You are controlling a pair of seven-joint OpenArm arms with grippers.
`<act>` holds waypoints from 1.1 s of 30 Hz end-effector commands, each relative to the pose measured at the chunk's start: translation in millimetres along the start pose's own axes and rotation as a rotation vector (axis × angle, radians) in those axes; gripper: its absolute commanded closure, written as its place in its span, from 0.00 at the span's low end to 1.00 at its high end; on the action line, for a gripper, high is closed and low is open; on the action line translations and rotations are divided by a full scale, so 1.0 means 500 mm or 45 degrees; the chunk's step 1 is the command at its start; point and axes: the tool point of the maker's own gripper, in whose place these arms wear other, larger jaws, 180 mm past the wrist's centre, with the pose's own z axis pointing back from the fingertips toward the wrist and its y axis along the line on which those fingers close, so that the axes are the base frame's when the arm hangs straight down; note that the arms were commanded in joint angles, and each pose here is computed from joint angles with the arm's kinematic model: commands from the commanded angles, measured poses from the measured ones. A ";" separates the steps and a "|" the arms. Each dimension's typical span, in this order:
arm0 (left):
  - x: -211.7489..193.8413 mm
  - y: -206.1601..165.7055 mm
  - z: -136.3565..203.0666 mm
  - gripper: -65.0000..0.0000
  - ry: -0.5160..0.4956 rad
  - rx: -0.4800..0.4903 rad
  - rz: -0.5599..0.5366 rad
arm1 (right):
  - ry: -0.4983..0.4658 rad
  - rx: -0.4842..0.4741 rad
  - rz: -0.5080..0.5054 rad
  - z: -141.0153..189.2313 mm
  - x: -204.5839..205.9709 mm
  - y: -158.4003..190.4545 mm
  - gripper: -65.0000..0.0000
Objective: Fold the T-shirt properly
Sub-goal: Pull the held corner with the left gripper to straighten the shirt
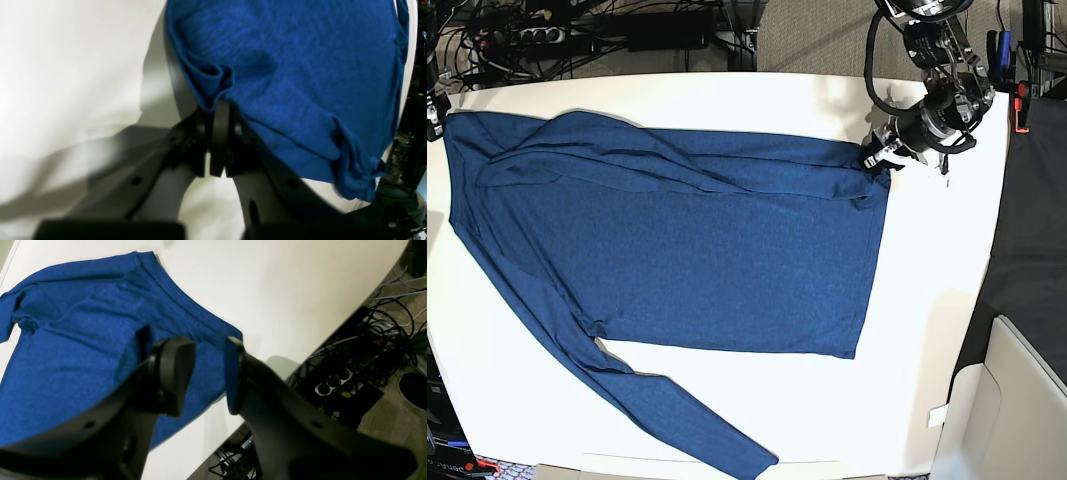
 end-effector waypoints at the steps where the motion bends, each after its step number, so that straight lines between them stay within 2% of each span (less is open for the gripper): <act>1: 0.021 -0.007 0.020 1.00 -0.044 -0.009 -0.038 | -0.055 0.027 0.025 0.006 0.033 0.013 0.69; 9: 0.029 0.014 0.069 1.00 -0.073 0.060 -0.137 | -0.055 0.024 0.025 0.007 0.033 0.012 0.69; 21: -0.057 0.089 0.101 1.00 0.050 0.176 -0.114 | -0.058 0.027 0.025 0.006 0.036 0.013 0.69; 27: -0.036 0.103 0.111 1.00 0.004 0.200 -0.092 | -0.057 0.028 0.026 0.006 0.035 0.014 0.69; 33: 0.019 0.073 0.100 1.00 -0.075 0.155 -0.112 | -0.058 0.028 0.026 0.006 0.036 0.015 0.69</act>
